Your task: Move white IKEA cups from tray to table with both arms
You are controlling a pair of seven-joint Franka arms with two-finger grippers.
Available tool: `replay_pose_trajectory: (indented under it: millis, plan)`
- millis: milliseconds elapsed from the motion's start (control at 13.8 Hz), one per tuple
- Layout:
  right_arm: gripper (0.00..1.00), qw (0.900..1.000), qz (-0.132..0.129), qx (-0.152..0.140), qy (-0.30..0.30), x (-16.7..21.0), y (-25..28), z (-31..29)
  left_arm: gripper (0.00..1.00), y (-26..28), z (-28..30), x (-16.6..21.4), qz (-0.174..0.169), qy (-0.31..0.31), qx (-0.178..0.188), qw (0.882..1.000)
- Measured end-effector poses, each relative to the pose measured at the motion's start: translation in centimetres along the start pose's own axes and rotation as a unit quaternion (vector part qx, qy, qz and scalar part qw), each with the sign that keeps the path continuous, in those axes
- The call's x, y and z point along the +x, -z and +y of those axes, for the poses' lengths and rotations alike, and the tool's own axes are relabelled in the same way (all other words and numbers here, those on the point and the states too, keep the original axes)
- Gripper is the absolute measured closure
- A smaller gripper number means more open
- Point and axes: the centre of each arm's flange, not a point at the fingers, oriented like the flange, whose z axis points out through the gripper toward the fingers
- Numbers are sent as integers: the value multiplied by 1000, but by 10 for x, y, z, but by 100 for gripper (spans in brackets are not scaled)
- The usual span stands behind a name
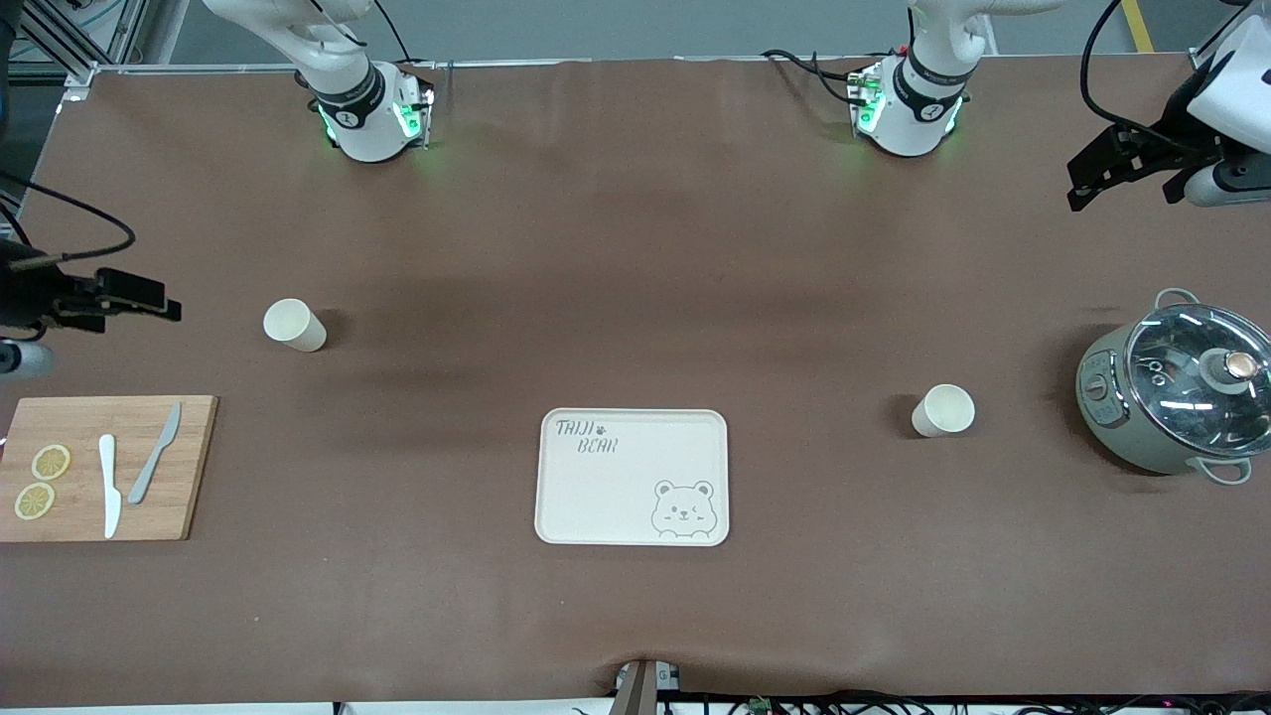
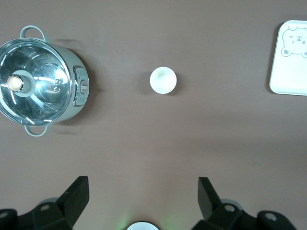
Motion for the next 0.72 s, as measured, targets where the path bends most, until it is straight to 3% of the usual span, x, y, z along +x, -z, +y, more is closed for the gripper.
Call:
replay_pose_trajectory:
  millis: [289, 723]
  plan:
    - [0, 1000, -14, 0, -5, -13, 5, -2, 0, 3, 1, -1, 1, 0, -4, 1000]
    - [0, 1000, -1, -5, 5, -13, 16, -13, 0, 1, -3, -3, -13, 5, -19, 1000]
